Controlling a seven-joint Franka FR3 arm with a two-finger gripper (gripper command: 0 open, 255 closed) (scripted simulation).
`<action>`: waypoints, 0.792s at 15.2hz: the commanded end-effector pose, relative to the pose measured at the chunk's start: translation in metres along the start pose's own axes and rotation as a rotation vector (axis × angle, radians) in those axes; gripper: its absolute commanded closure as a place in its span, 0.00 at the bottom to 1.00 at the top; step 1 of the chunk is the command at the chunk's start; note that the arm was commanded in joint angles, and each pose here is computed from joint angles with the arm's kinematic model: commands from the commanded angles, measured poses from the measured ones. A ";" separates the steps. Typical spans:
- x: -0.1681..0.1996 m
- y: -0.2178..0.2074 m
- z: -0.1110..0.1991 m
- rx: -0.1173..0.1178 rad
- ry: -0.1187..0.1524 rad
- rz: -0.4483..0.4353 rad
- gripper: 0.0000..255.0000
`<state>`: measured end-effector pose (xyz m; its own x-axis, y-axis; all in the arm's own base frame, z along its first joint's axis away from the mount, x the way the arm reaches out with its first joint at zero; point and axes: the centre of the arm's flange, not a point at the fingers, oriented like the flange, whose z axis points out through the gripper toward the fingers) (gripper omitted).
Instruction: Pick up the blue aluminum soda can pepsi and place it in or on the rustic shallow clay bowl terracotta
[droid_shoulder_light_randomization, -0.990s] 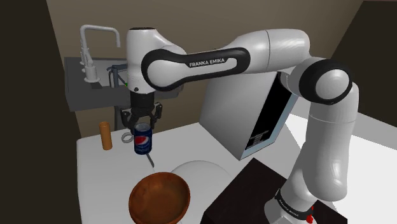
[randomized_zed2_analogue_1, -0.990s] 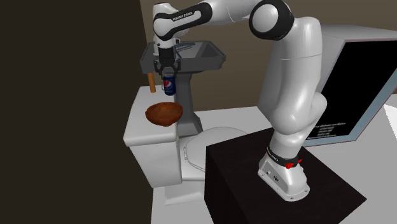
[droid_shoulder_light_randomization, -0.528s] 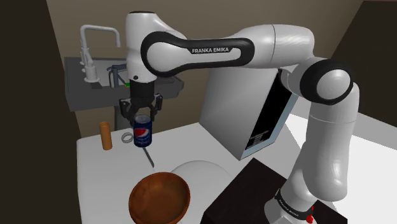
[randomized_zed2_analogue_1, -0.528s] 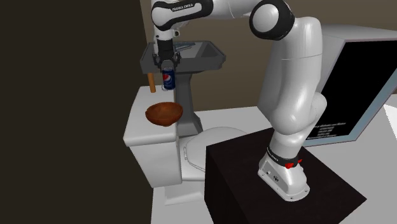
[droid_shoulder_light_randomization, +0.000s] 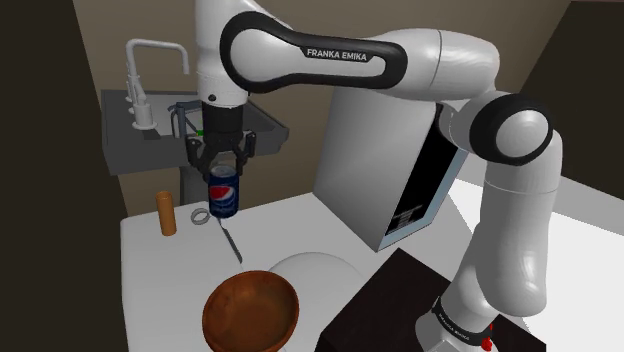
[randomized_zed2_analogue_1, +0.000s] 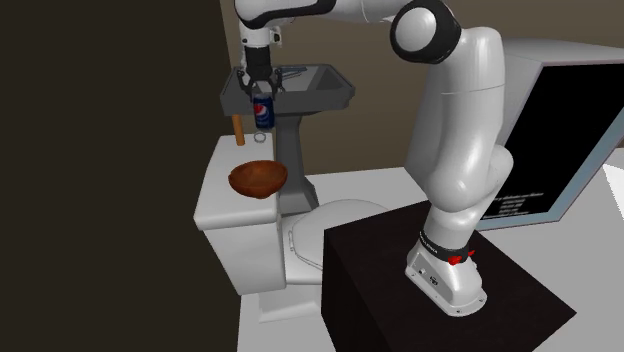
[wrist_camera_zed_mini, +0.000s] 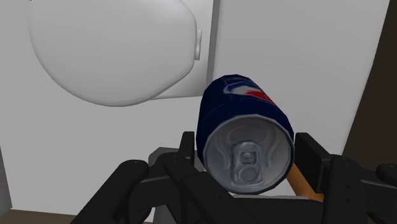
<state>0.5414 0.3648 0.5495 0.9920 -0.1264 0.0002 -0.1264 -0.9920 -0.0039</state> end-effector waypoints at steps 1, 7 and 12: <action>-0.001 0.001 -0.011 0.000 0.000 0.000 1.00; -0.001 0.001 -0.039 0.000 0.000 0.000 1.00; -0.064 -0.012 -0.051 0.000 0.000 0.000 1.00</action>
<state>0.4923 0.3805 0.5988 0.9921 -0.1256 -0.0005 -0.1256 -0.9921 -0.0039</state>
